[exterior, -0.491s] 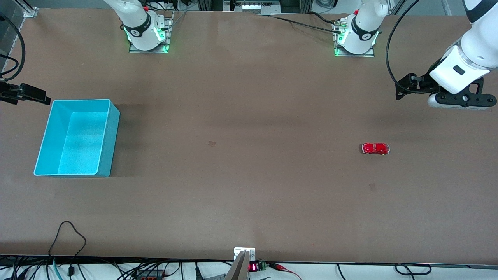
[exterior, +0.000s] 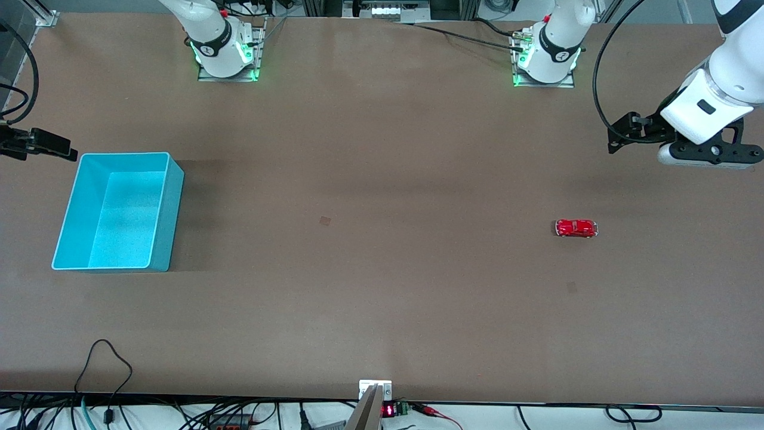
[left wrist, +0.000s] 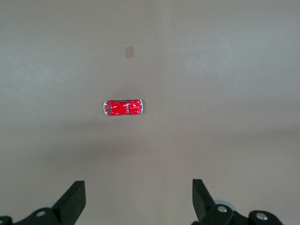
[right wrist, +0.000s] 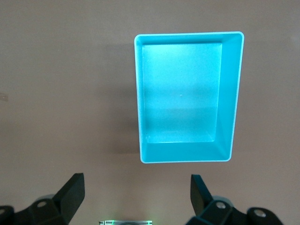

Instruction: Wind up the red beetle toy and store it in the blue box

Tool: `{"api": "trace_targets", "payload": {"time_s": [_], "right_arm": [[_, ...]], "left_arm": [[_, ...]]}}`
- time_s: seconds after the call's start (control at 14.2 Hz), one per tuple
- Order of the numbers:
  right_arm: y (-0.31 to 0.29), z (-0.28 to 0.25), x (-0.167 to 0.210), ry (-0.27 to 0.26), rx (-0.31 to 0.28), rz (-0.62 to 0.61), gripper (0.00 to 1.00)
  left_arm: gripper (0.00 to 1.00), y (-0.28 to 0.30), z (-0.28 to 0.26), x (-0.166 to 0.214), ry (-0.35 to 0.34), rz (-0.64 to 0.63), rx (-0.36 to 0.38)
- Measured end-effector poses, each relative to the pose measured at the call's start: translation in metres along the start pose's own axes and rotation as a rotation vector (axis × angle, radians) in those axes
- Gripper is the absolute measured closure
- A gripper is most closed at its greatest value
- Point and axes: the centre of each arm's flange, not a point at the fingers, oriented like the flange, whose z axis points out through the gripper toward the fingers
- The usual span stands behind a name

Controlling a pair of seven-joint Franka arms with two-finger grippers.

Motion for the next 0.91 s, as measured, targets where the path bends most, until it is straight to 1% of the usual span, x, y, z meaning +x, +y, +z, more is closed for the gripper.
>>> {"api": "trace_targets", "payload": {"time_s": [0.21,0.28,0.35,0.49,0.56,0.77,0.84,0.91], "right_arm": [[-0.002,0.002,0.001,-0.006,0.000,-0.004,0.00],[-0.003,0.007,0.003,-0.018,0.001,-0.006,0.00],[-0.003,0.016,0.006,-0.042,0.003,-0.008,0.00],[-0.003,0.040,0.013,-0.114,0.010,-0.007,0.00],[-0.002,0.050,0.017,-0.137,0.012,-0.006,0.00],[0.000,0.061,0.019,-0.172,0.015,-0.003,0.00],[0.000,0.062,0.017,-0.185,0.017,-0.003,0.00],[0.000,0.062,0.016,-0.196,0.018,-0.002,0.00]], "left_arm": [[0.00,0.000,0.000,0.000,-0.002,0.000,0.000],[0.00,-0.001,0.001,-0.001,-0.008,-0.003,0.000],[0.00,-0.004,0.002,-0.003,-0.026,-0.007,0.001],[0.00,-0.007,0.006,-0.009,-0.084,-0.012,0.003],[0.00,-0.007,0.009,-0.013,-0.122,-0.010,0.005],[0.00,-0.001,0.019,-0.033,-0.278,0.012,0.014],[0.00,0.001,0.022,-0.038,-0.323,0.032,0.015],[0.00,0.002,0.025,-0.041,-0.351,0.067,0.011]]}}
